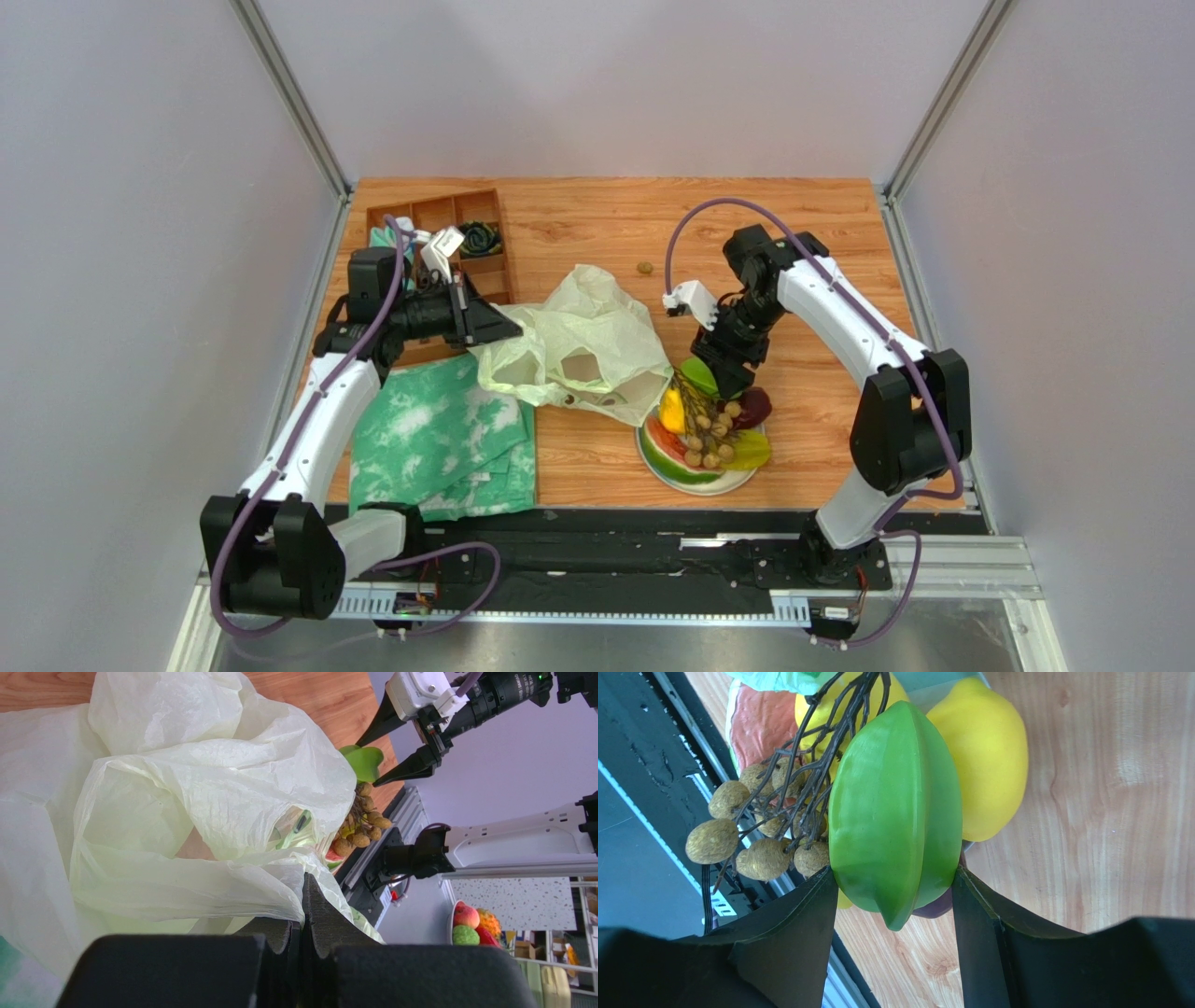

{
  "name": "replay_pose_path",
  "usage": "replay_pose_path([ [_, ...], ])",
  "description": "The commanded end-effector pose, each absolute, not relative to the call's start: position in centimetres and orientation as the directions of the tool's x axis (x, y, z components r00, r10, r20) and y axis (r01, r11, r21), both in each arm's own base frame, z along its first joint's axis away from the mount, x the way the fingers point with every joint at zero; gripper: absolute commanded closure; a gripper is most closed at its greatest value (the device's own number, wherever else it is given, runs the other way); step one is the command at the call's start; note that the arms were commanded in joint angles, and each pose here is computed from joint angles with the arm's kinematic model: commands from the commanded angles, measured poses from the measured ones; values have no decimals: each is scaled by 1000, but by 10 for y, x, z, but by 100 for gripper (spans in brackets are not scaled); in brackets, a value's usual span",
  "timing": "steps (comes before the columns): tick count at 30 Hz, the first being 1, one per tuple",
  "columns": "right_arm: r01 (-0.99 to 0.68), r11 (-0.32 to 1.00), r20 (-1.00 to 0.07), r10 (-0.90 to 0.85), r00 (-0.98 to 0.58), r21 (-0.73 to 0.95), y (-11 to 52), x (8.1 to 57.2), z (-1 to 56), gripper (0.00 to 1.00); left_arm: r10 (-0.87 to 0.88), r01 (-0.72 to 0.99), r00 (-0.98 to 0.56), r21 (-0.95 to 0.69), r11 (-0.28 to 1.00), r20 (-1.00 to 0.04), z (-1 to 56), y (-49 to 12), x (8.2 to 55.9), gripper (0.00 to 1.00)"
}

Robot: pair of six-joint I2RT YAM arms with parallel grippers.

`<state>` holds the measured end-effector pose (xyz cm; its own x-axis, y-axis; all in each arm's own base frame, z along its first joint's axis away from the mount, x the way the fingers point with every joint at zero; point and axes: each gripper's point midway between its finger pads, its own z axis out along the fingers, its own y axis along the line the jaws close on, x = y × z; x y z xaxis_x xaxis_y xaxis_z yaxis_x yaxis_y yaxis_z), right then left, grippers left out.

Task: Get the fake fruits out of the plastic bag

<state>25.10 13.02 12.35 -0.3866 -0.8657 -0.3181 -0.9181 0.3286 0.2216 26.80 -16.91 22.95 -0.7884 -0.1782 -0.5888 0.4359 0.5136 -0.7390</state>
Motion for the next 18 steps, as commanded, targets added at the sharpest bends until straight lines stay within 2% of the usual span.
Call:
replay_pose_path([
  [1,-921,287,-337,-867,-366,264,135,234,133,53,-185,476,-755,-721,504,-629,239,-168,269,100],
  [3,-913,289,-320,-870,-376,288,134,229,131,50,-185,477,-754,-719,505,-630,239,-168,268,100],
  [5,-907,301,-308,-869,-388,293,133,229,128,42,-185,478,-753,-719,505,-631,239,-168,268,100],
  [6,-906,305,-302,-869,-391,293,133,229,127,26,-185,477,-755,-720,504,-630,239,-168,268,100],
  [7,-905,307,-299,-870,-393,294,133,229,126,0,-184,480,-753,-719,503,-632,240,-168,268,100],
  [18,-907,328,-316,-859,-403,263,134,237,138,0,-185,496,-742,-714,495,-644,247,-169,276,100],
])
